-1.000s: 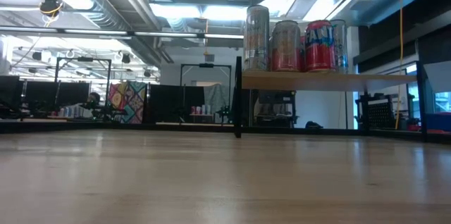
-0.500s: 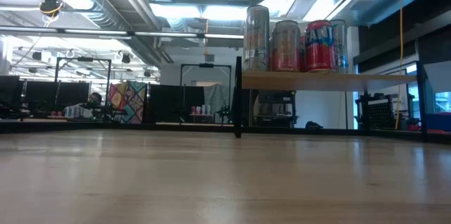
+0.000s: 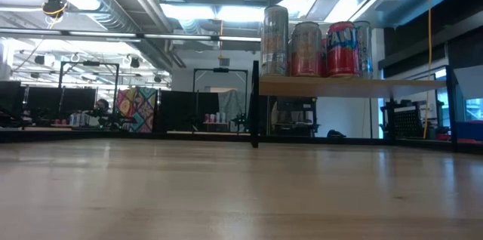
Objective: Place canned beverage on shelf
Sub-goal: Put the black soda can onto the shelf
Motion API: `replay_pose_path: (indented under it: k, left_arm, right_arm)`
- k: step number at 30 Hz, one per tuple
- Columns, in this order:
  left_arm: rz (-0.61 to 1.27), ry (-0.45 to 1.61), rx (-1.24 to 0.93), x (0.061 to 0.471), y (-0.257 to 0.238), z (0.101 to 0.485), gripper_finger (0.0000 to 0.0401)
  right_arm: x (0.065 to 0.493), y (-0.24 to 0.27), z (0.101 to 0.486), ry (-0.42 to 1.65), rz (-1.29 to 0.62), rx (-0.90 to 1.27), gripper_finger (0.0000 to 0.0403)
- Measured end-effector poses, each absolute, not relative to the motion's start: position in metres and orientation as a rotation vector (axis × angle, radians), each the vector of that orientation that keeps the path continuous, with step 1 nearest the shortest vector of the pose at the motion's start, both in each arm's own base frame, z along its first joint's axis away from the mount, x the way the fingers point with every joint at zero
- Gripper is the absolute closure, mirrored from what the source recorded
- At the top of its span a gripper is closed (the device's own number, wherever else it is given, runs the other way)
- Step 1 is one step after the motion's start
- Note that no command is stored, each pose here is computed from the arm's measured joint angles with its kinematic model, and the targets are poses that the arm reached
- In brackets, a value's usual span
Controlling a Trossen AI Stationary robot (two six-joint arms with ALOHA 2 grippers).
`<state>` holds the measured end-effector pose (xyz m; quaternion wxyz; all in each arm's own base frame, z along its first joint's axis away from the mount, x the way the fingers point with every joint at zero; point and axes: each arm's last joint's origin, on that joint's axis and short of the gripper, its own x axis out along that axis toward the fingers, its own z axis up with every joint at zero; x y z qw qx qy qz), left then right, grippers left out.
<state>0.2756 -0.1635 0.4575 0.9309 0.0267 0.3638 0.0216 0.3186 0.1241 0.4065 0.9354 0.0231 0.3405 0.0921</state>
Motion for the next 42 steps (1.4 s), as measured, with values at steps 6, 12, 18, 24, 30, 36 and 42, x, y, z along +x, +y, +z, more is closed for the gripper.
replay_pose_path:
  k: [6, 12, 18, 24, 30, 36, 42]
  left_arm:
    - [0.224, 0.725, 0.095, 0.256, -0.159, 0.460, 0.0108]
    - [0.276, 0.760, 0.071, 0.253, -0.154, 0.457, 0.0109]
    - [0.303, 0.761, 0.058, 0.258, -0.147, 0.457, 0.0109]
    - [0.334, 0.765, 0.044, 0.263, -0.138, 0.457, 0.0109]
    - [0.350, 0.774, 0.034, 0.267, -0.130, 0.457, 0.0109]
    - [0.372, 0.783, 0.032, 0.272, -0.120, 0.457, 0.0109]
    - [0.385, 0.789, 0.047, 0.275, -0.112, 0.457, 0.0109]
  right_arm:
    - [0.275, 0.102, 0.431, 0.689, 0.060, -0.027, 0.0176]
    - [0.220, 0.077, 0.423, 0.605, -0.056, -0.006, 0.0175]
    - [0.163, 0.044, 0.402, 0.402, -0.181, 0.106, 0.0175]
    - [0.121, 0.015, 0.371, 0.278, -0.345, 0.155, 0.0175]
    - [0.092, -0.003, 0.336, 0.230, -0.504, 0.164, 0.0174]
    - [0.080, -0.014, 0.311, 0.183, -0.615, 0.162, 0.0174]
    - [0.085, -0.022, 0.287, 0.148, -0.645, 0.166, 0.0174]
